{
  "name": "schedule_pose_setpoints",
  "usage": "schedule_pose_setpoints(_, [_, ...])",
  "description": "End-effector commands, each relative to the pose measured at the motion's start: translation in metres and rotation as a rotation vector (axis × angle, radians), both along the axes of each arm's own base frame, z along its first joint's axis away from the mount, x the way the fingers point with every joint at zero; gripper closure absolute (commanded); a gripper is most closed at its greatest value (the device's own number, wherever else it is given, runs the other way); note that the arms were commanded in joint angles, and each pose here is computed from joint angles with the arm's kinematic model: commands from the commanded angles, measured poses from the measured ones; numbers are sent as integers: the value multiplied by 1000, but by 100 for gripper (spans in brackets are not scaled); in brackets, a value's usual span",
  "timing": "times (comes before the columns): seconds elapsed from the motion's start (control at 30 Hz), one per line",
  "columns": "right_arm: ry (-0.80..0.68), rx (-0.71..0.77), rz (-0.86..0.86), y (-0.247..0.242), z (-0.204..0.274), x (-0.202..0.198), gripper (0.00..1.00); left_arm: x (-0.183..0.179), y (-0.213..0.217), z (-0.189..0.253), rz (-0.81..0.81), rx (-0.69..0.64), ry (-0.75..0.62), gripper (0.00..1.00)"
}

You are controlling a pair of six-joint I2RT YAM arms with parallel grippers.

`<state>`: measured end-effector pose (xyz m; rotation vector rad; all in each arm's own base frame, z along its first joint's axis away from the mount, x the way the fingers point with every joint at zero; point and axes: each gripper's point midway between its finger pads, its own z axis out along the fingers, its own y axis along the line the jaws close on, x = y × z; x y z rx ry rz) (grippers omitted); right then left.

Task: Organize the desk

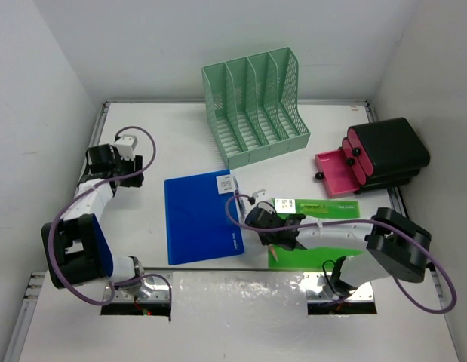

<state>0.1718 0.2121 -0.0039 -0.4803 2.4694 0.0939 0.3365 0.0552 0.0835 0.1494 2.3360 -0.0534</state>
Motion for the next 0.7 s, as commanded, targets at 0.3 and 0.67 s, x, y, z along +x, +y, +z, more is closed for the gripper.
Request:
schedule_pose_setpoints(0.3, [-311, -282, -141, -127, 144, 153, 100, -2, 3, 12, 1, 52, -93, 46])
schedule_pose_setpoints(0.67, [-109, -545, -223, -251, 119, 243, 100, -2, 7, 0, 5, 81, -88, 46])
